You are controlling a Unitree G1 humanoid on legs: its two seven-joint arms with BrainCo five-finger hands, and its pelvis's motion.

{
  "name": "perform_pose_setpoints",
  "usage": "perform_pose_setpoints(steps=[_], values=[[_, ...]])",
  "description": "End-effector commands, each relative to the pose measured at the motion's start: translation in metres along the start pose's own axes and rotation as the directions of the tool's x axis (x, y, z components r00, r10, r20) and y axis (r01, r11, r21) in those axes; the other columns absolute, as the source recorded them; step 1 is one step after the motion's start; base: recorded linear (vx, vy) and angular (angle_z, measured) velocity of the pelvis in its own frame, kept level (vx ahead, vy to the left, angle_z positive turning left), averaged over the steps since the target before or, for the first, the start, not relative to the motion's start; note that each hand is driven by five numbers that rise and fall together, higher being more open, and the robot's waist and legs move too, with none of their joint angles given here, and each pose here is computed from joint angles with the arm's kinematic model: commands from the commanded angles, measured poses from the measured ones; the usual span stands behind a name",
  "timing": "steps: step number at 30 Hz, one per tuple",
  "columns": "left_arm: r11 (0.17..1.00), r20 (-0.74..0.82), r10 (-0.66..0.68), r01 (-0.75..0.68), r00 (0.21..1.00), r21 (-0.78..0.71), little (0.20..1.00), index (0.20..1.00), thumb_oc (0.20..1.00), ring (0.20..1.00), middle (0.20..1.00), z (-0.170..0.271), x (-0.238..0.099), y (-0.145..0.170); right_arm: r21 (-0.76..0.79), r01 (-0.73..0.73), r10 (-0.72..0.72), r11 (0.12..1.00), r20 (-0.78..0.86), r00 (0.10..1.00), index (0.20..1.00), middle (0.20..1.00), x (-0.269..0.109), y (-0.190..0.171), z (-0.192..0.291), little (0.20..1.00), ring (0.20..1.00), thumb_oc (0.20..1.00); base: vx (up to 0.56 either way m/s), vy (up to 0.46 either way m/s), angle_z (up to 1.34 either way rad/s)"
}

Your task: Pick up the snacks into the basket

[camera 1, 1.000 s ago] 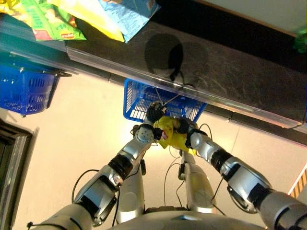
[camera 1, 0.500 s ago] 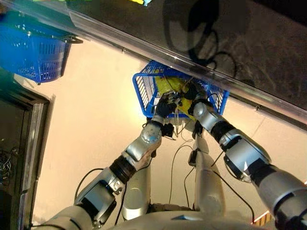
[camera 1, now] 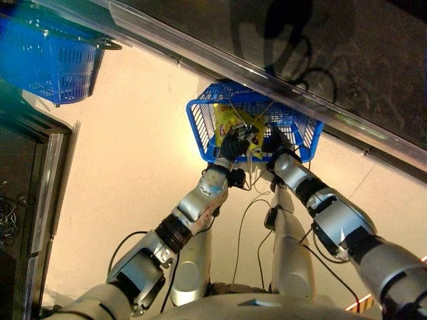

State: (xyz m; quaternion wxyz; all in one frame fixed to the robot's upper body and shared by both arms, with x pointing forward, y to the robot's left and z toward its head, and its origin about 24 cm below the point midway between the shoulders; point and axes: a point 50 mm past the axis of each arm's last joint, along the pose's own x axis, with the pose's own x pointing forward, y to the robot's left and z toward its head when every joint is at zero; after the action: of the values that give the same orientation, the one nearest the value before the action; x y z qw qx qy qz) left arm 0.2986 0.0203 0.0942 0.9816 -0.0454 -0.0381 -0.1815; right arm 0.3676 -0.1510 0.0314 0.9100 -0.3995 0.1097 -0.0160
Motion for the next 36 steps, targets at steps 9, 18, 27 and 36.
perform_pose_setpoints(steps=[9, 18, 27, 36], values=[[0.848, -0.148, 0.409, -0.315, 0.901, 0.427, 0.2, 0.2, 0.2, 0.2, 0.2, -0.062, -0.019, 0.1, 0.282, -0.087, 0.137, 0.955, -0.164, 0.977, 1.0, 1.0, -0.055, 0.049, -0.082, 1.0, 1.0, 1.0, 0.04, 0.061, 0.09], [0.692, -0.616, 0.717, -0.222, 0.327, 0.687, 0.2, 0.2, 0.2, 0.2, 0.2, -0.18, -0.176, 0.177, 0.436, -0.055, 0.164, 0.898, -0.217, 0.962, 1.0, 1.0, -0.112, 0.056, -0.126, 1.0, 1.0, 1.0, 0.12, 0.088, -0.17], [0.695, -0.676, 0.718, -0.22, 0.163, 0.685, 0.2, 0.2, 0.2, 0.2, 0.2, -0.197, -0.245, 0.18, 0.612, -0.01, 0.05, 0.79, -0.049, 0.998, 1.0, 1.0, -0.131, 0.021, -0.107, 1.0, 1.0, 1.0, 0.03, -0.127, -0.41], [0.706, -0.658, 0.708, -0.295, 0.256, 0.645, 0.2, 0.2, 0.2, 0.2, 0.2, -0.198, -0.225, 0.161, 0.653, 0.085, -0.187, 0.753, 0.089, 0.978, 1.0, 1.0, -0.132, -0.036, -0.081, 1.0, 1.0, 1.0, -0.11, -0.422, -0.28]])
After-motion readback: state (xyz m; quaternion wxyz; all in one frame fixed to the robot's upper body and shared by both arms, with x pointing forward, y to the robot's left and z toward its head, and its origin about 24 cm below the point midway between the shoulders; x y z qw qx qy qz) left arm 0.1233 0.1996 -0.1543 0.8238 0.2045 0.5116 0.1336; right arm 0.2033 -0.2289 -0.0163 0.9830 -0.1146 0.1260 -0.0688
